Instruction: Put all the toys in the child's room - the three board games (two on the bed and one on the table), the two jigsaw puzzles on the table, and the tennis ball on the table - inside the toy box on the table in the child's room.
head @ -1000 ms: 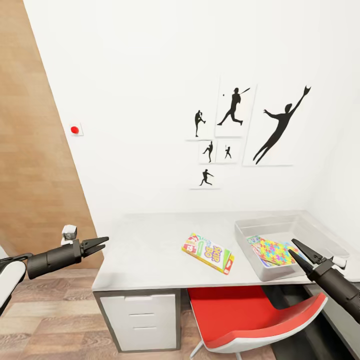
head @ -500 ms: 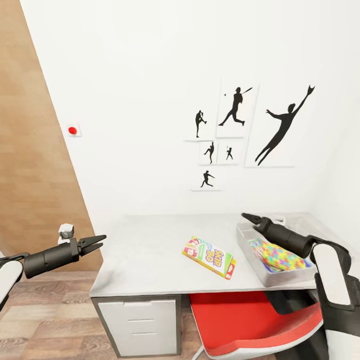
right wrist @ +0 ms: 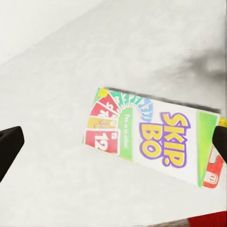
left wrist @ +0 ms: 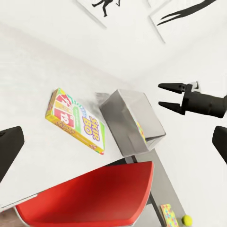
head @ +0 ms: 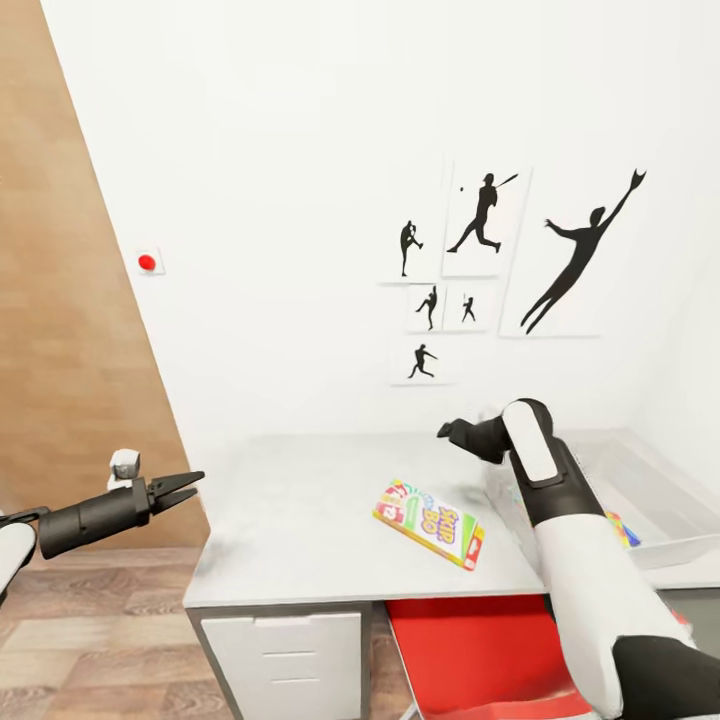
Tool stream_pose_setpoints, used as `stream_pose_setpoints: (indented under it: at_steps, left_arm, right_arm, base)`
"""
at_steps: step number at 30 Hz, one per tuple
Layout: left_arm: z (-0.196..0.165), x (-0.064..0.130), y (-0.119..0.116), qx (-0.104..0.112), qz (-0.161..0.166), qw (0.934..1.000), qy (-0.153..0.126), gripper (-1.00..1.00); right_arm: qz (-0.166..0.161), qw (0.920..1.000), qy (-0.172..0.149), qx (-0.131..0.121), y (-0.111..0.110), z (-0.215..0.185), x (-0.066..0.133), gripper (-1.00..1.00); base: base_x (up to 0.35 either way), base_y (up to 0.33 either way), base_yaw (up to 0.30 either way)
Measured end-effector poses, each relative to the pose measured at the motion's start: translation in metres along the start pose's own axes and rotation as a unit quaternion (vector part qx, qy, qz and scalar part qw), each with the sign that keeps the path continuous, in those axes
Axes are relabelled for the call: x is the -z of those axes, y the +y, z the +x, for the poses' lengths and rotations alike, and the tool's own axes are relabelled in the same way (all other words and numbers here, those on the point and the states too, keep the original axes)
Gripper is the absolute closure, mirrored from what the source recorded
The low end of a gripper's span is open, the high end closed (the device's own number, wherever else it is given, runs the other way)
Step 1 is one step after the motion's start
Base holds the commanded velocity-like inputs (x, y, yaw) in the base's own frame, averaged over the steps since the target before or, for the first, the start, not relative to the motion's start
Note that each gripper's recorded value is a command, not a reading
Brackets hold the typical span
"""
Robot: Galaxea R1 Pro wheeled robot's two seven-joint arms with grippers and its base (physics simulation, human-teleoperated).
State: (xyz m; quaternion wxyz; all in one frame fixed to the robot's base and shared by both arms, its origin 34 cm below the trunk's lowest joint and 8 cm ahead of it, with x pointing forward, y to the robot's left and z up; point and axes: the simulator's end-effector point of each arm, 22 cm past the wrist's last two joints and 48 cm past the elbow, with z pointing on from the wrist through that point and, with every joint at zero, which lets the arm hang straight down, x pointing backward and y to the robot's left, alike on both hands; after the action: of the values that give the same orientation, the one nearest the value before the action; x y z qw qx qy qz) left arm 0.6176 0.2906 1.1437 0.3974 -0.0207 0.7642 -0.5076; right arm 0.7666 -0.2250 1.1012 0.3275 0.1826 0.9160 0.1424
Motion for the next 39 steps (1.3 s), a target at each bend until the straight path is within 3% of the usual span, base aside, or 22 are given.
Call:
stream_pose_setpoints:
  at_steps: [12, 39]
  left_arm:
    - [-0.004, 0.006, 0.004, -0.001, -0.007, 1.0, -0.003, -1.0]
    - [0.001, 0.004, 0.03, 0.018, -0.024, 0.9995, 0.003, -1.0]
  right_arm:
    - [0.019, 0.9998, 0.004, 0.004, -0.004, 0.004, -0.003, -1.0]
    - [0.041, 0.9989, 0.022, -0.006, -0.027, 0.014, -0.028, -1.0]
  base:
    - [0.03, 0.105, 0.0]
    - [0.012, 0.036, 0.0]
